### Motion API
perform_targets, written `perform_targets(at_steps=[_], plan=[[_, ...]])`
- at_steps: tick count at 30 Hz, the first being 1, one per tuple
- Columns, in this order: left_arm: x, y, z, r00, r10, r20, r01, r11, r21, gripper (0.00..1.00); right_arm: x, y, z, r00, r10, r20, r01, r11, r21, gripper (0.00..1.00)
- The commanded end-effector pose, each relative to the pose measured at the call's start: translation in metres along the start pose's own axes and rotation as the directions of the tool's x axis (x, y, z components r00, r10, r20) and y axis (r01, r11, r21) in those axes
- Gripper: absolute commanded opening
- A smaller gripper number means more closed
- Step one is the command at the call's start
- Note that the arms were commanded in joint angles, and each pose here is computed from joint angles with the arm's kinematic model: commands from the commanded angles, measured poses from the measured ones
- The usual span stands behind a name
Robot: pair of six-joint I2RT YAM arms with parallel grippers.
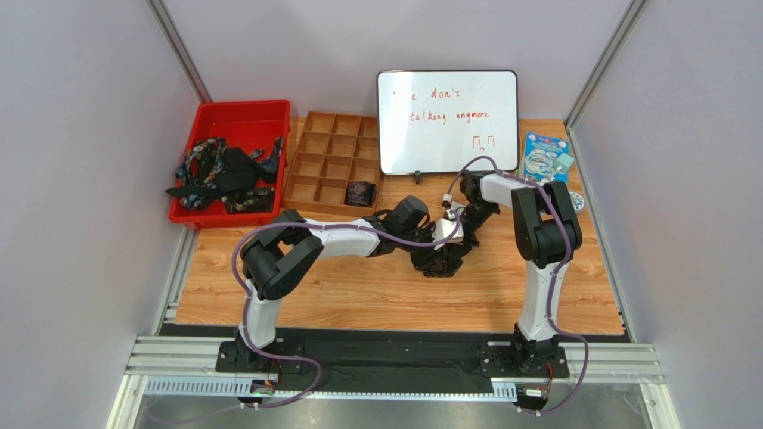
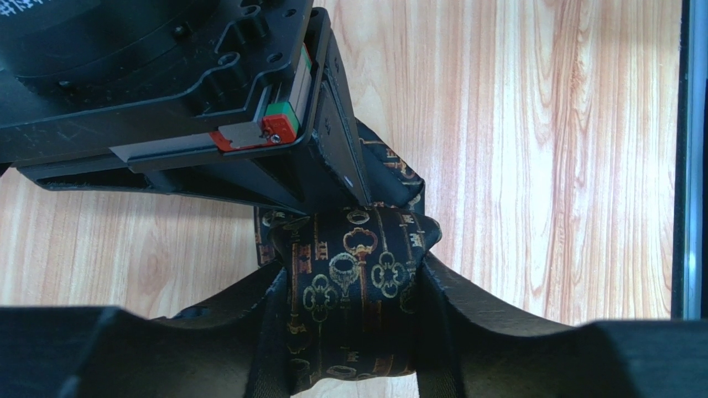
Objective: Roll the ties
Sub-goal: Roll the tie at the center of the board.
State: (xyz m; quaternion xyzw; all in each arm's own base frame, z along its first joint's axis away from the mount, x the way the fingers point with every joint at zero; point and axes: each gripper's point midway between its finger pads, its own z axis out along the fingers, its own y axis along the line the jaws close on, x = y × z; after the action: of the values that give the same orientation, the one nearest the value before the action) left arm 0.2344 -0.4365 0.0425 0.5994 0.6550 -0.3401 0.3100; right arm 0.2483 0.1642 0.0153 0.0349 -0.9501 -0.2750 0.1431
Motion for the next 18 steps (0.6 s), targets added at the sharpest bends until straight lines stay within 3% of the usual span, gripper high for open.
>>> perform_targets(at_steps=[1,11,18], plan=[[0.013,0.001,0.014,0.998,0.025,-0.054,-0.026,1.0,-0.008,0.42,-0.044,-0.016,0.018,0.987,-0.118,0.112,0.107,0.989,0.101,0.0],[0.074,-0.002,0.019,0.946,-0.034,-0.323,0.015,0.998,-0.064,0.28,-0.038,0.01,-0.007,0.984,-0.124,0.126,0.12,0.992,0.034,0.01],[0.104,-0.009,0.018,0.9,-0.067,-0.431,0.026,0.994,-0.102,0.24,-0.027,0.014,-0.024,0.989,-0.109,0.101,0.105,0.994,0.043,0.14]])
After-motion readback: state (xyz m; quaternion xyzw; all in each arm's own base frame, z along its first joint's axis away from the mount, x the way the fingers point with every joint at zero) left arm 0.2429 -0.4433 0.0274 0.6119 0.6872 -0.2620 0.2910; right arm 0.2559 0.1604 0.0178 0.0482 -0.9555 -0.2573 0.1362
